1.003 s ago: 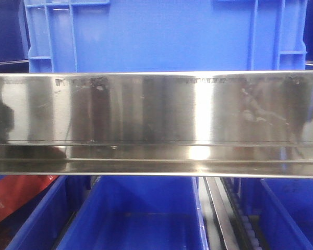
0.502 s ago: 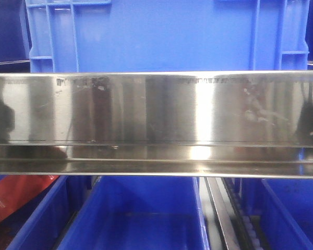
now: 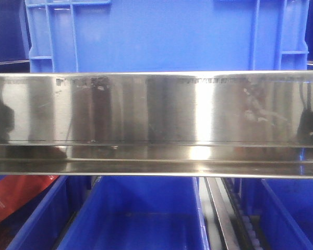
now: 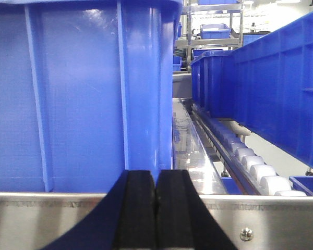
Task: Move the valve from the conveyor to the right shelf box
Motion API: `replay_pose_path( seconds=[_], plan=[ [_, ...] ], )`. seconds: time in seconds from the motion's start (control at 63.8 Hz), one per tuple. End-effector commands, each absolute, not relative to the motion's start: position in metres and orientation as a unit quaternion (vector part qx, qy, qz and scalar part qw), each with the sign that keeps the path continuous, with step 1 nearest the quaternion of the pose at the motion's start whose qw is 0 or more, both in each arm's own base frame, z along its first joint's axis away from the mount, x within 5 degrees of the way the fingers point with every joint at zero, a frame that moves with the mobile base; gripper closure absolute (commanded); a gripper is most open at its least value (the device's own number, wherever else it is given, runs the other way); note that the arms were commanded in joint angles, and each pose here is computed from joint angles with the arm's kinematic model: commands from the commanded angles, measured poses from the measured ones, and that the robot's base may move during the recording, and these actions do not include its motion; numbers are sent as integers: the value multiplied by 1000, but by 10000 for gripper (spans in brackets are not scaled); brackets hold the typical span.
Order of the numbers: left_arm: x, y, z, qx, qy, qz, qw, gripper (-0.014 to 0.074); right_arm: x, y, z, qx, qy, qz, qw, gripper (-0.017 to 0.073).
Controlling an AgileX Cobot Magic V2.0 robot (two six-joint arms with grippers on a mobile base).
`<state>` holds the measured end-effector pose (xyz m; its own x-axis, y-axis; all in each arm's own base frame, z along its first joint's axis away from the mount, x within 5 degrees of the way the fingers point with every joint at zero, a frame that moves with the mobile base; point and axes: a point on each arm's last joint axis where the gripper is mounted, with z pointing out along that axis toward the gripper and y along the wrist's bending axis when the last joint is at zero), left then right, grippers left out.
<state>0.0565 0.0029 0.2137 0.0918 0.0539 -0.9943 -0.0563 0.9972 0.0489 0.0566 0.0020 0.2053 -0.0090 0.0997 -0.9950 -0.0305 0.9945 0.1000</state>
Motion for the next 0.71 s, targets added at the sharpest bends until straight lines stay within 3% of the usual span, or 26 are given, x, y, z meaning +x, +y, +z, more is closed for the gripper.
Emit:
replay_pose_path(
  seconds=[0.0, 0.69],
  plan=[
    [56, 3, 216, -4, 662, 35, 748, 704, 56, 1, 207, 24, 699, 41, 713, 722],
    [56, 3, 216, -4, 662, 35, 748, 704, 56, 1, 207, 24, 699, 41, 713, 722]
  ],
)
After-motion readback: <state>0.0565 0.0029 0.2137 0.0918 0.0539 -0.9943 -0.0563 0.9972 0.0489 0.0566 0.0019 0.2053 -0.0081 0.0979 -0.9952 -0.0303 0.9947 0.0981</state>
